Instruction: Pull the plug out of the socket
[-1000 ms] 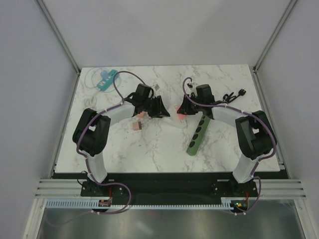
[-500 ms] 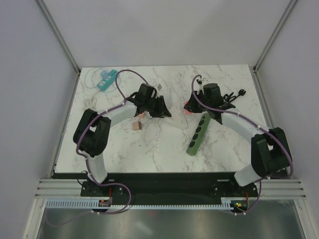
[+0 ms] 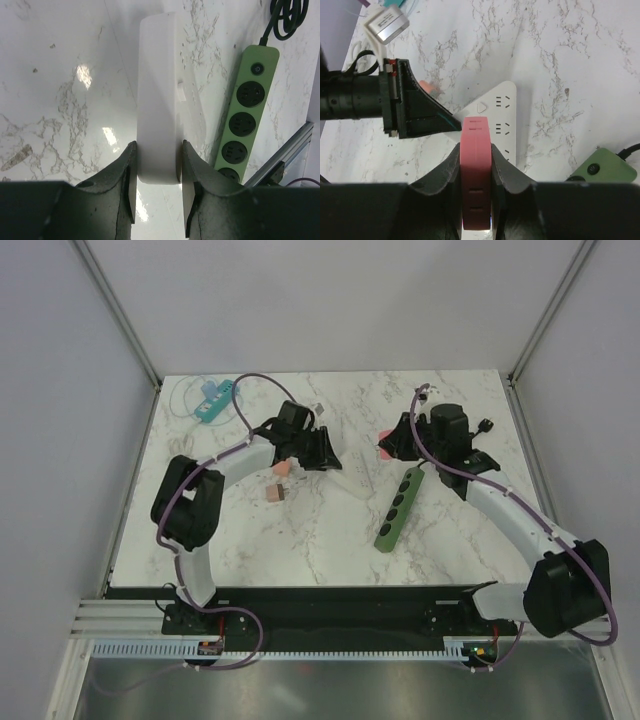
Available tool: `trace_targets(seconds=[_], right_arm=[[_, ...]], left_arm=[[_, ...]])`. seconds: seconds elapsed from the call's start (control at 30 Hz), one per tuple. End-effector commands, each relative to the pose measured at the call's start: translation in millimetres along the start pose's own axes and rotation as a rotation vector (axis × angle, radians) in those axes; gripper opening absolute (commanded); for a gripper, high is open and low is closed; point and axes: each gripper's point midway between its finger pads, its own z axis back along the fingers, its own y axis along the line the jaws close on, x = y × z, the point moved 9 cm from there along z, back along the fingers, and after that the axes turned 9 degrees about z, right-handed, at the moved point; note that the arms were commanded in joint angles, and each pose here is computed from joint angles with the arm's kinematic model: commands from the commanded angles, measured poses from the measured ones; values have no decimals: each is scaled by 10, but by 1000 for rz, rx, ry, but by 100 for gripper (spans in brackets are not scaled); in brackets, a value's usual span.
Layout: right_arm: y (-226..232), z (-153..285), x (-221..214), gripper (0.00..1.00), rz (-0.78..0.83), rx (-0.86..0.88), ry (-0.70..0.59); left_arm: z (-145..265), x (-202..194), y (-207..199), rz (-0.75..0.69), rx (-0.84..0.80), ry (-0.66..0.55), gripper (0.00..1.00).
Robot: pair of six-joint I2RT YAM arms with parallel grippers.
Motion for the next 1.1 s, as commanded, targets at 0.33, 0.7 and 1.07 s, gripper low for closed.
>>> trace_targets(seconds=[0.33, 0.7, 1.07], right_arm=[[58, 502, -34, 0, 28, -35, -37], [17, 521, -249, 0, 0, -40, 13], [-35, 333, -440, 0, -35, -19, 76]], left_arm=[[-654, 108, -6, -23, -15, 155, 5], [-1047, 208, -229, -9, -73, 186, 18], [-567, 329, -428, -84, -39, 45, 89]])
